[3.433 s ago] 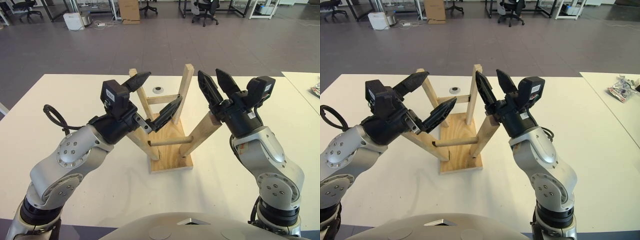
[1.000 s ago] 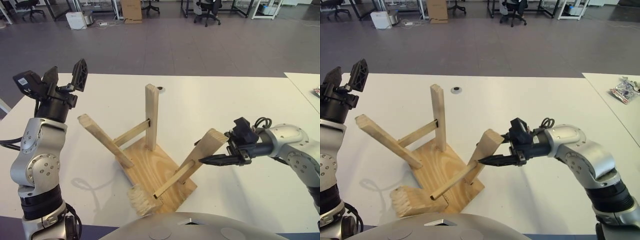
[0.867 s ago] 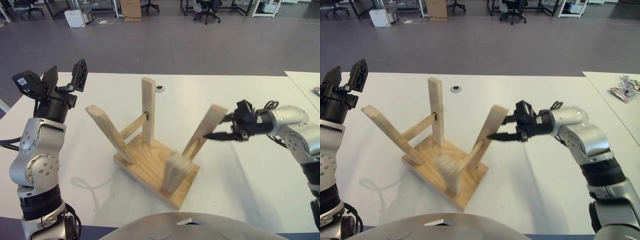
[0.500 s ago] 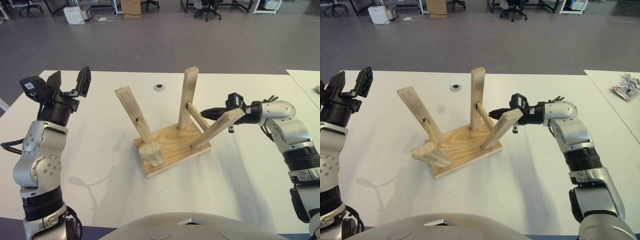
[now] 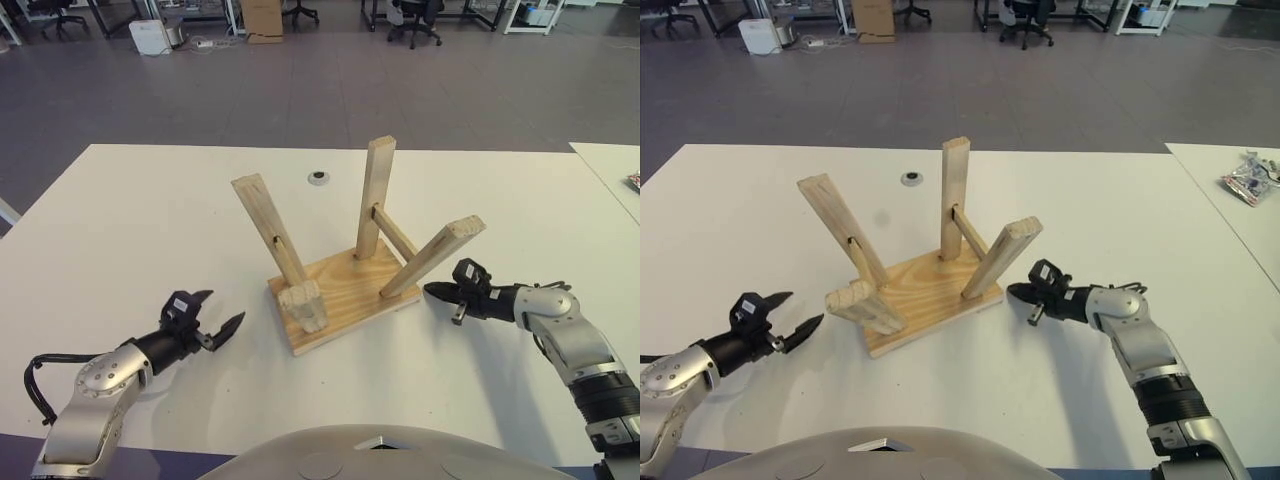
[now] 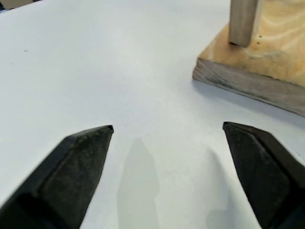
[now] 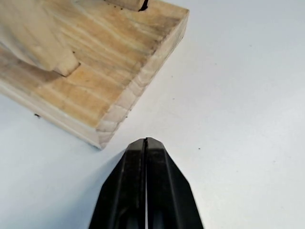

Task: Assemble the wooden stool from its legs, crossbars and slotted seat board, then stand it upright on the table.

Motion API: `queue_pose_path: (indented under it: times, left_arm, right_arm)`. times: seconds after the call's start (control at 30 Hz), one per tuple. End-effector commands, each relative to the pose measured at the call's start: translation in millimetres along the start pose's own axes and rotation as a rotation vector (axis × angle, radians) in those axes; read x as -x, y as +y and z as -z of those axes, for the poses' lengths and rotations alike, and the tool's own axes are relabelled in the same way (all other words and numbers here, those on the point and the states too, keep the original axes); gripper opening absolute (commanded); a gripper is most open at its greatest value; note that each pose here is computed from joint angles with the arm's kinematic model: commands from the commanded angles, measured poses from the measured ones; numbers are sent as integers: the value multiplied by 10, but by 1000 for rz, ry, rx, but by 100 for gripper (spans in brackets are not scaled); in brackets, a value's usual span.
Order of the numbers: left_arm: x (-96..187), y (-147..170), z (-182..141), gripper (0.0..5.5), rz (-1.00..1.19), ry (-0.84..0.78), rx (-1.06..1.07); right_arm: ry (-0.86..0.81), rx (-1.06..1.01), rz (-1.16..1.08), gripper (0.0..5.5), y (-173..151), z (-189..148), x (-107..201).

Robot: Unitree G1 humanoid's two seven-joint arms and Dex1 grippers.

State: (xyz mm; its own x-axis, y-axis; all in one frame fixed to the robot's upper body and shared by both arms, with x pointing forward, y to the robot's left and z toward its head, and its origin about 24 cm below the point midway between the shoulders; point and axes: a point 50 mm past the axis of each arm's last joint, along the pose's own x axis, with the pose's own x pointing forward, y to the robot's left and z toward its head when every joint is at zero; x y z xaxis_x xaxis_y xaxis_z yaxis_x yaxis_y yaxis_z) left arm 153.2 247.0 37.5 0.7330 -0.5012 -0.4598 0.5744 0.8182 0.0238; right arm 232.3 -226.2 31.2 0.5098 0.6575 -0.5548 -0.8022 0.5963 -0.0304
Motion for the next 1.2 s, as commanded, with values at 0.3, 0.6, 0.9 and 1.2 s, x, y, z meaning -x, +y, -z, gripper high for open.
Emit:
queue_pose_path:
  times: [0.3, 0.6, 0.9, 1.2]
  left_arm:
    - [-111, -360, 84, 213, 206, -7, 17]
    - [-211, -226, 119, 42, 159, -30, 2]
    - [-343, -213, -15, 4, 230, -118, 21]
    - [-193, -40, -1023, 4, 420, -369, 81]
  right_arm:
    - [-41, 4, -145, 0, 255, -98, -74]
    - [-80, -42, -287, 0, 479, -175, -29]
    - [-120, -71, -285, 0, 489, -220, -36]
    - [-307, -124, -425, 0, 415, -908, 312]
